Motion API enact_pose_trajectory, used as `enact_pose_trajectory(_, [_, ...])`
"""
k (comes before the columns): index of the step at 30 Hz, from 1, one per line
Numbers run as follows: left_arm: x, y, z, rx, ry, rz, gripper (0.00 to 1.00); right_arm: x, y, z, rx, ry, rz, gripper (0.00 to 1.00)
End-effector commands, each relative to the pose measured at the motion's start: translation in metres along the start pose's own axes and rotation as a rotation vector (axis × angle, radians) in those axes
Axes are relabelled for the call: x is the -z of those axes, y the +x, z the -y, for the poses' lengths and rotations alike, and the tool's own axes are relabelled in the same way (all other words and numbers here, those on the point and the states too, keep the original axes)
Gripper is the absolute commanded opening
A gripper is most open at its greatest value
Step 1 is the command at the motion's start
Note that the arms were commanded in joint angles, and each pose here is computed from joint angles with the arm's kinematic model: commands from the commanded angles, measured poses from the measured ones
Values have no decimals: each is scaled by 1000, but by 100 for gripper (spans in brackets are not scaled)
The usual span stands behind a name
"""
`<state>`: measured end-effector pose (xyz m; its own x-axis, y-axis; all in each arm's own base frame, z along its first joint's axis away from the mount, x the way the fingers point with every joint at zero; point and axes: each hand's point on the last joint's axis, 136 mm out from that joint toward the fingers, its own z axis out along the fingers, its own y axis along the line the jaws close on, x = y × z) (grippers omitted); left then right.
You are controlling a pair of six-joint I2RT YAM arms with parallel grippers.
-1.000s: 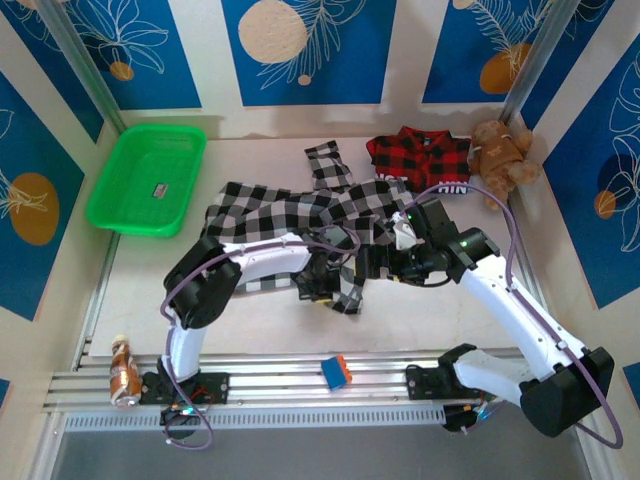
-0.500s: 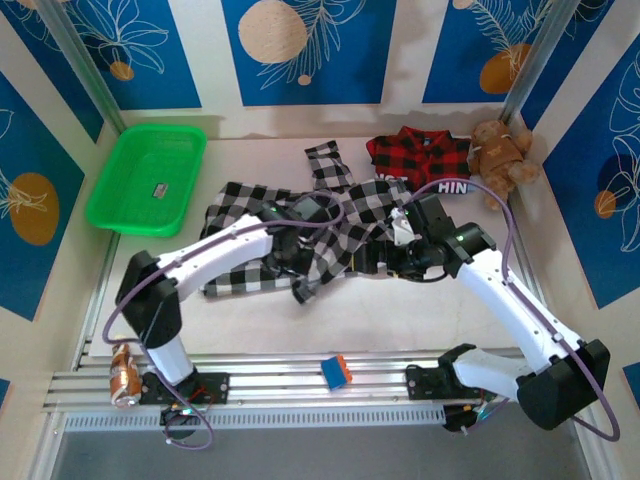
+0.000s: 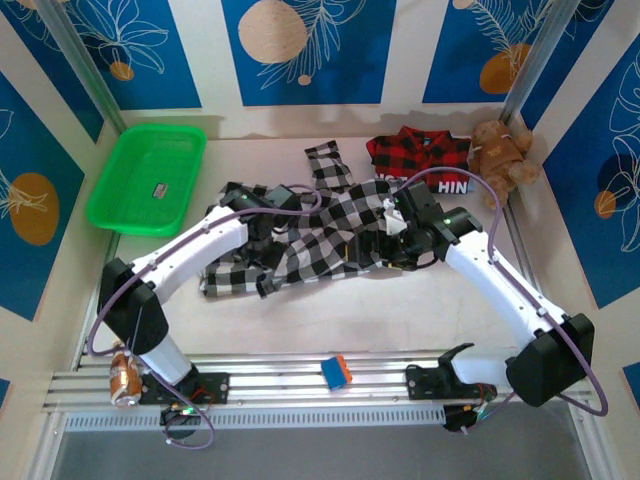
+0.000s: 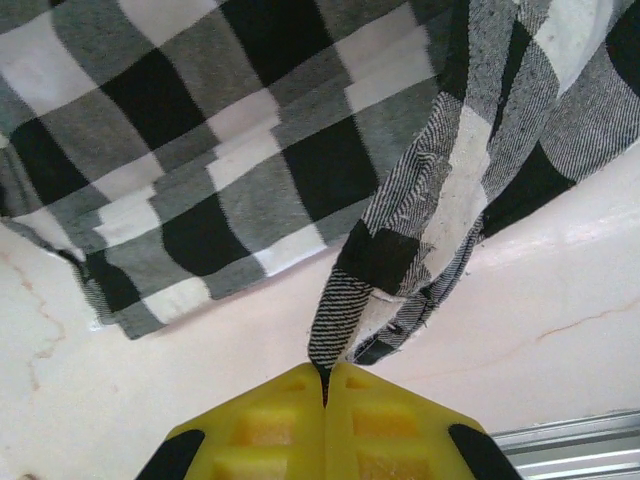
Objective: Fold and stack the long sleeve shirts
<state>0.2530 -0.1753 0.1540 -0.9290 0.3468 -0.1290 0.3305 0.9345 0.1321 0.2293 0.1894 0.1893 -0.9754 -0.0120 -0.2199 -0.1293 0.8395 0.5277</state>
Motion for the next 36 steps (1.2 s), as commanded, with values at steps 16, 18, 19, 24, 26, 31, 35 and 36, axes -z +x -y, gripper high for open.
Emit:
enact_pose_trajectory(16, [-24, 4, -56, -77, -140, -125, 0, -25, -21, 8, 2, 58, -42, 100])
enact_pose_trajectory(18, [-27, 3, -59, -87, -150, -137, 0, -26, -21, 9, -2, 60, -45, 100])
enact_pose_trajectory(19, [-28, 3, -60, -90, -155, -142, 0, -27, -21, 10, -4, 61, -48, 100])
enact_pose_trajectory(24, [-35, 1, -65, -94, -160, -157, 0, -30, -21, 12, -9, 69, -56, 100])
enact_pose_trajectory(26, [-38, 0, -67, -87, -160, -166, 0, -31, -21, 13, -12, 73, -59, 100])
enact_pose_trajectory(31, [-46, -1, -75, -90, -178, -189, 0, -35, -17, 15, -18, 79, -72, 100])
enact_pose_trajectory(35, [-52, -1, -81, -101, -187, -202, 0, -36, -16, 16, -22, 83, -77, 100])
enact_pose_trajectory(36, [-54, -1, -82, -103, -189, -204, 0, -37, -15, 17, -23, 84, -79, 100])
